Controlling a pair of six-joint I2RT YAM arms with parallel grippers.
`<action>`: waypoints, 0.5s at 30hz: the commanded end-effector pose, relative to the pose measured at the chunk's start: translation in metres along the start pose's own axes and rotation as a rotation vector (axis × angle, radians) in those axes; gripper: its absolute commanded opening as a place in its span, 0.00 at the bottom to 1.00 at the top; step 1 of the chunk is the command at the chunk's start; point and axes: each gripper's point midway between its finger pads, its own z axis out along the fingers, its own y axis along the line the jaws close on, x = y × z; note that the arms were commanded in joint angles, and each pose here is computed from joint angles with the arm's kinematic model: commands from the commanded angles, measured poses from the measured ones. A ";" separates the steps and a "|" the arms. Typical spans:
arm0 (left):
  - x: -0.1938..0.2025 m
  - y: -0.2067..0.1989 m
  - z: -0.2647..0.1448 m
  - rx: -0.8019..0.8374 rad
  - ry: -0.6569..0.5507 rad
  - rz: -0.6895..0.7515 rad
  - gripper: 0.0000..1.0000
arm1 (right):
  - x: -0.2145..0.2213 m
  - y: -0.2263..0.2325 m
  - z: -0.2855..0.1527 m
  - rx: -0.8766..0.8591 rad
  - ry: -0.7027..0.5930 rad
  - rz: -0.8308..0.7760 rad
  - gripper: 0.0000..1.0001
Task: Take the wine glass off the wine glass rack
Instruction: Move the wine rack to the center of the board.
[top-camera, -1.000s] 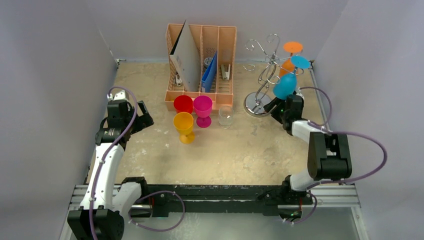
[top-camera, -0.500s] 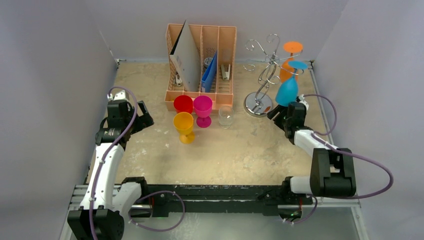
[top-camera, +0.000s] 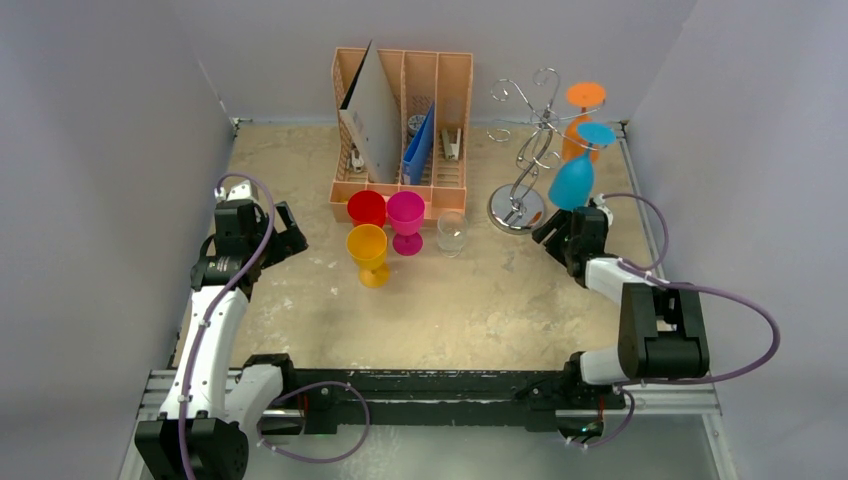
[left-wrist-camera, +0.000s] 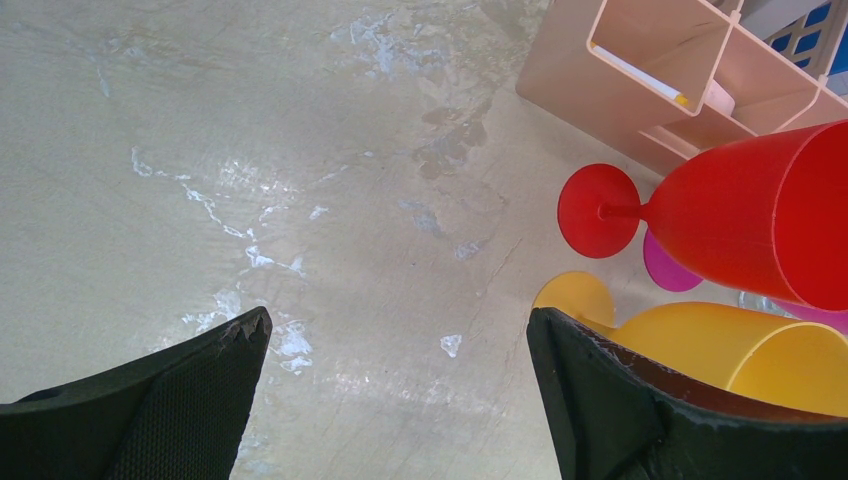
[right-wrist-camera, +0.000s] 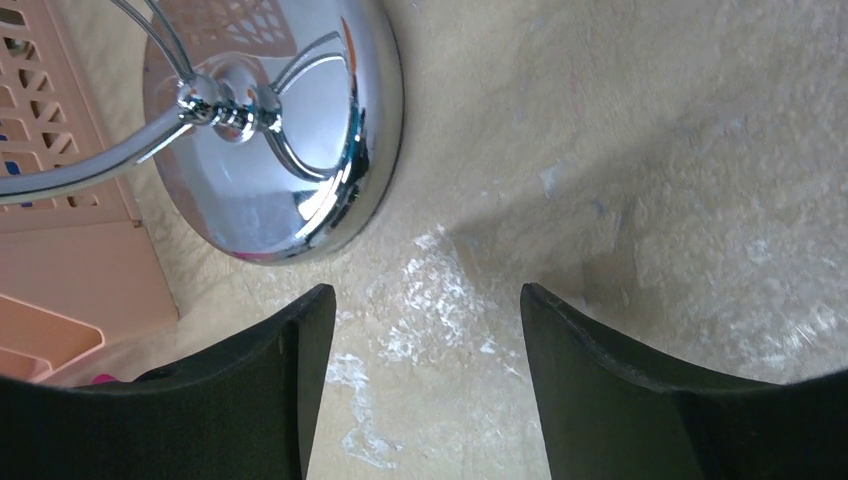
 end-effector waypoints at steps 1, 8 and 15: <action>-0.014 -0.003 -0.004 0.014 -0.047 -0.003 0.98 | 0.000 -0.009 -0.014 0.049 -0.026 0.040 0.71; -0.014 -0.004 -0.004 0.020 -0.049 -0.003 0.98 | 0.018 -0.030 -0.066 0.128 0.013 0.052 0.71; -0.014 -0.006 -0.004 0.028 -0.048 -0.003 0.98 | 0.020 -0.035 -0.123 0.157 0.017 0.047 0.71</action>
